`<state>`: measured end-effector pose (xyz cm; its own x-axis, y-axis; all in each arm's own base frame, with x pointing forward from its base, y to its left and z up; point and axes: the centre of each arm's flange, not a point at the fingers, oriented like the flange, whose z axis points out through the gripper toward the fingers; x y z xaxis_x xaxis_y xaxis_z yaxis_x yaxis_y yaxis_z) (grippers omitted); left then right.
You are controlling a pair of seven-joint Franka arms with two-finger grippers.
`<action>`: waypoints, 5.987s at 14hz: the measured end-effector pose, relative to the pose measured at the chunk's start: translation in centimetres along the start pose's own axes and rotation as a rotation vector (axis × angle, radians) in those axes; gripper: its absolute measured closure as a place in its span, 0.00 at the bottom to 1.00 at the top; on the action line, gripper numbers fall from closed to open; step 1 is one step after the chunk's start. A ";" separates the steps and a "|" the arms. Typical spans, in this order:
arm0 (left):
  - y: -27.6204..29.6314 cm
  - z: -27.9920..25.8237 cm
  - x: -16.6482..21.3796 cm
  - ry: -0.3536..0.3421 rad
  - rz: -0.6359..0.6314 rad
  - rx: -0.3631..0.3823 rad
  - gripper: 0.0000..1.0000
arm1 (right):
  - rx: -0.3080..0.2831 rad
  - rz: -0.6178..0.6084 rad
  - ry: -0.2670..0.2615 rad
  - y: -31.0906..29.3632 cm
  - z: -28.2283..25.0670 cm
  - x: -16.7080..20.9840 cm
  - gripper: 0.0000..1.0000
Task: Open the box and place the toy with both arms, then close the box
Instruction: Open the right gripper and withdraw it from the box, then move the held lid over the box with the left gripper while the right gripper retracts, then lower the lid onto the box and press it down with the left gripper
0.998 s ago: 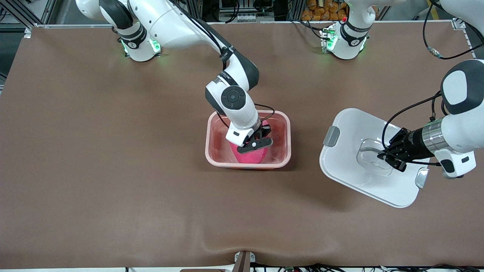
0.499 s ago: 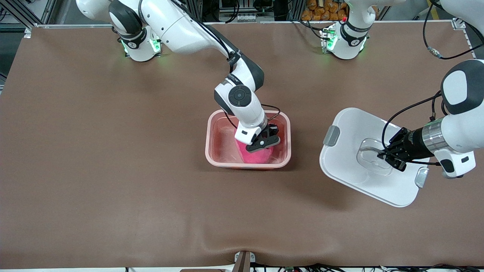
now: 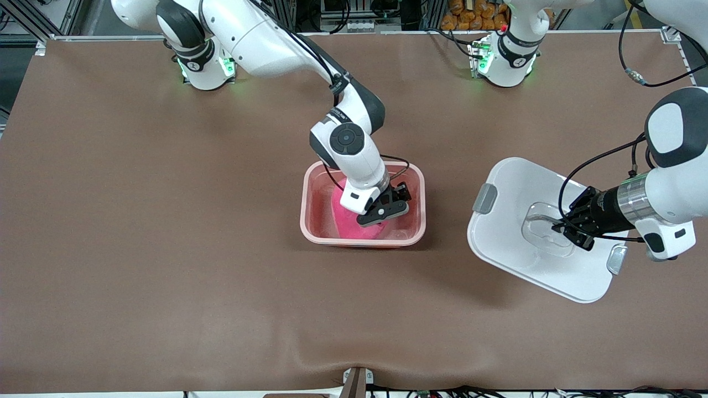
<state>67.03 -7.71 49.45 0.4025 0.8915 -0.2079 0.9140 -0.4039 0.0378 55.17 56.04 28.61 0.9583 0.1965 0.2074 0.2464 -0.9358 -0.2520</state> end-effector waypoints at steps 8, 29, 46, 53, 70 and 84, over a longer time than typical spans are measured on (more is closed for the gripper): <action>0.0 0.0 0.0 0.000 0.000 0.000 0.93 | -0.060 0.100 -0.016 6.4 -14.3 5.7 0.00; 6.2 9.1 -23.0 0.045 -0.231 -0.081 0.93 | -0.155 0.014 -0.231 46.6 -50.7 -4.4 0.00; 6.7 16.2 -31.7 0.105 -0.352 -0.122 0.93 | -0.213 0.204 -0.272 44.2 -52.4 -6.6 0.00; 5.0 17.6 -39.1 0.158 -0.401 -0.179 0.93 | -0.224 0.206 -0.257 44.5 -52.6 -6.5 0.00; 1.7 23.0 -43.8 0.215 -0.320 -0.149 0.93 | -0.223 0.220 -0.262 45.1 -52.7 -6.7 0.00; 0.3 23.5 -42.9 0.212 -0.310 -0.168 0.93 | -0.219 0.223 -0.287 45.0 -52.6 -7.1 0.00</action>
<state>48.90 -50.91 35.42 0.0921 0.9953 -0.0289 0.9821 -0.0860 0.1677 51.91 -2.89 65.50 0.9937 0.0267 -0.1088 0.0216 -0.9986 -0.0478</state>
